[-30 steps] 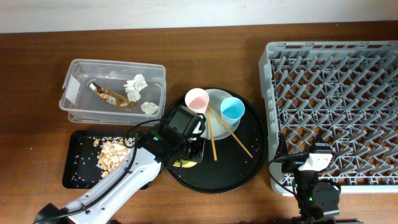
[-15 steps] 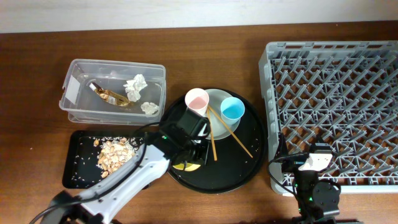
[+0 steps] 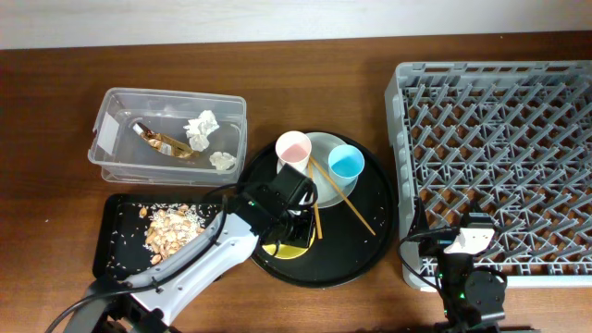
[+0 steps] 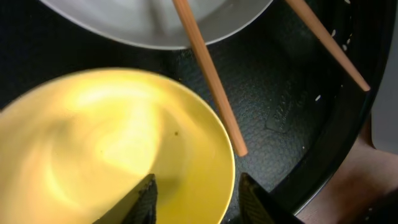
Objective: Sort waste into correct bins and load items into the dishwasher rack
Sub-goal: 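Carry the empty yellow bowl right and set it on the round tray, then reach the left gripper to the pink cup on the white plate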
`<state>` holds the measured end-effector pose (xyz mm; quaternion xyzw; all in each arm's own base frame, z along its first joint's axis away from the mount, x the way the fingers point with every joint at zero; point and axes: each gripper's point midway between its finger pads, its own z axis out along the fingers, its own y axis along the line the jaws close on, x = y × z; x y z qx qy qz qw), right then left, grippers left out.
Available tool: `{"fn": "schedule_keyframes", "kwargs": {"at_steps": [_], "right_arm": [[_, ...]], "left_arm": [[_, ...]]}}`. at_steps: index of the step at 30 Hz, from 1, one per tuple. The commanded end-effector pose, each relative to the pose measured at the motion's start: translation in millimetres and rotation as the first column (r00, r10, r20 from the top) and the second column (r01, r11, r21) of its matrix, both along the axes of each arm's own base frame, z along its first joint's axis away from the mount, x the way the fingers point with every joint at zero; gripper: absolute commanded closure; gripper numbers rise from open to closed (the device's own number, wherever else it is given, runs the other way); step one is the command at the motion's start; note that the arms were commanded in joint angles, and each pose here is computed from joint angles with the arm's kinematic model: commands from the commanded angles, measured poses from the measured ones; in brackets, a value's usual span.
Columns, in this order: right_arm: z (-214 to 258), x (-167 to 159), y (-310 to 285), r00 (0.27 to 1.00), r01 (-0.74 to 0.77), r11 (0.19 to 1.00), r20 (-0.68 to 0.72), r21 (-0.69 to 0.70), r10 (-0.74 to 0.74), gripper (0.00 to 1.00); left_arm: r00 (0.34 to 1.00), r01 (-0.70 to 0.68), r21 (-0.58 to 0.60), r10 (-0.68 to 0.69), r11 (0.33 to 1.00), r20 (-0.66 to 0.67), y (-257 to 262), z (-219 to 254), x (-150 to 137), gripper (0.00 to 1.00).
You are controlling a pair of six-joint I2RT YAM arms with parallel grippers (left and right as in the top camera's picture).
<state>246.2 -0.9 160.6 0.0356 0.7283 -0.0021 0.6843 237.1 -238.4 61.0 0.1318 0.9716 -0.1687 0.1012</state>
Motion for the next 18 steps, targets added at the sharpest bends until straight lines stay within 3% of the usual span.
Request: {"fn": "schedule_keyframes", "kwargs": {"at_steps": [1, 8, 11, 18], "right_arm": [[-3, 0, -1, 1.000, 0.007, 1.000, -0.007, 0.003, -0.007, 0.02], [-3, 0, -1, 1.000, 0.007, 1.000, -0.007, 0.003, -0.007, 0.02], [-1, 0, -6, 0.999, 0.038, 0.999, 0.001, 0.002, -0.038, 0.02], [-3, 0, -5, 0.999, 0.033, 0.999, -0.006, 0.002, -0.033, 0.02]], "left_arm": [[0.994, 0.020, -0.061, -0.013, 0.998, 0.112, -10, 47, 17, 0.56], [0.956, -0.013, -0.086, 0.038, 0.996, 0.292, -1, 109, 37, 0.56], [0.932, -0.082, -0.056, 0.096, 0.995, 0.351, 14, 114, 55, 0.56], [0.851, -0.223, -0.174, 0.279, 0.959, 0.446, 42, 135, 116, 0.48]]}}
